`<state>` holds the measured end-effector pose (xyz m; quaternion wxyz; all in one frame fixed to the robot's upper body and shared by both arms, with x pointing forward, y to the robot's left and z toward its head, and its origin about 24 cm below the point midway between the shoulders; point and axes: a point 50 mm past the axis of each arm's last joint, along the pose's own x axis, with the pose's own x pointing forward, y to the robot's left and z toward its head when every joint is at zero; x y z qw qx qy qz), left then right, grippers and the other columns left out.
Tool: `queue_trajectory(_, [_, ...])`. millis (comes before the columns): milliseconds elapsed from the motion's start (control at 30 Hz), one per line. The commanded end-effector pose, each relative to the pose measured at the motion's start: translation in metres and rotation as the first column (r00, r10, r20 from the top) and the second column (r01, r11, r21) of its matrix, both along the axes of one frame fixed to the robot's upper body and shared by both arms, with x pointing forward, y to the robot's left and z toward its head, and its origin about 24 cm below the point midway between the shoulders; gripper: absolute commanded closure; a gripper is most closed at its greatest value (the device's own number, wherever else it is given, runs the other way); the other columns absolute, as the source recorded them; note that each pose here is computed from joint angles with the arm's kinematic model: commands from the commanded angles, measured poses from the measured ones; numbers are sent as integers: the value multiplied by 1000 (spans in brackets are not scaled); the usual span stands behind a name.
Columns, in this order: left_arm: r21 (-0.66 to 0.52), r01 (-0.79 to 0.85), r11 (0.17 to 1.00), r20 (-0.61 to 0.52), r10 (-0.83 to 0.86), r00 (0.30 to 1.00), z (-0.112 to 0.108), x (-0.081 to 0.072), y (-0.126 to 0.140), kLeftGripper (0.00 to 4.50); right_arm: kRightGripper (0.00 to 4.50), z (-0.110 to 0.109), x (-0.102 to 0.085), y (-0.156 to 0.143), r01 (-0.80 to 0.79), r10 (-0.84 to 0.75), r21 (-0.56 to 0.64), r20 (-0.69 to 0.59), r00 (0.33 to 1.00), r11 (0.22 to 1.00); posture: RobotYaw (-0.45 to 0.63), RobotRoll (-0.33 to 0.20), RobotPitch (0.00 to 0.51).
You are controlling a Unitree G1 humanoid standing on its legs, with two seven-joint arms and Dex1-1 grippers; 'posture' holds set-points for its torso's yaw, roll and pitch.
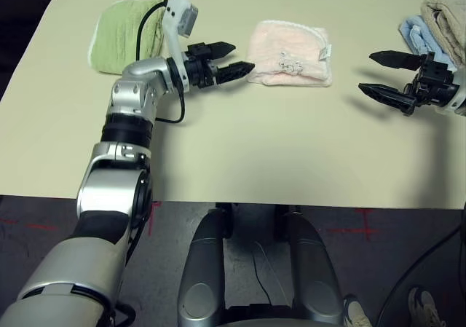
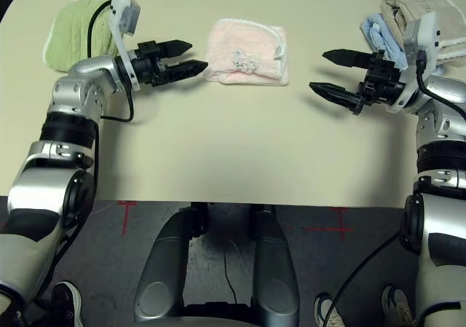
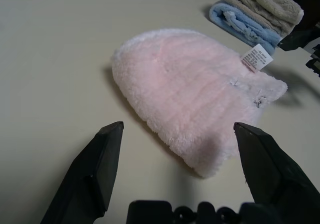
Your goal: Fold the towel and set it aside.
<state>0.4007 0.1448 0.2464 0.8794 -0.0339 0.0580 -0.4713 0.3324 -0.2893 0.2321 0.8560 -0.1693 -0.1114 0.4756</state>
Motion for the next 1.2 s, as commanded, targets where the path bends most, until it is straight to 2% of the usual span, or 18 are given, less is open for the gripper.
queue_trajectory(33, [-11,40,999,-164,-41,986,-9,-1,-1,20,22,-1,-5,-5,11,-11,-7,-1,1000,1000,-40,0,401])
queue_trajectory(167, [-23,53,998,-279,-57,958,-12,-3,-4,20,22,0,-6,-6,13,-13,-13,4,1000,1000,-38,0,402])
queue_trajectory(400, [-83,100,991,-364,-124,923,-9,-6,-22,20,22,0,-5,-2,1,-1,-23,16,1000,1000,-38,0,405])
queue_trajectory(900, [-188,102,977,-353,-164,921,-4,-4,-52,20,22,-3,-4,-1,9,-9,-36,9,1000,999,-36,0,406])
queue_trajectory(1200, [-198,109,974,-366,-176,914,-5,-5,-60,20,22,-6,-7,-2,11,-11,-42,7,1000,999,-46,0,405])
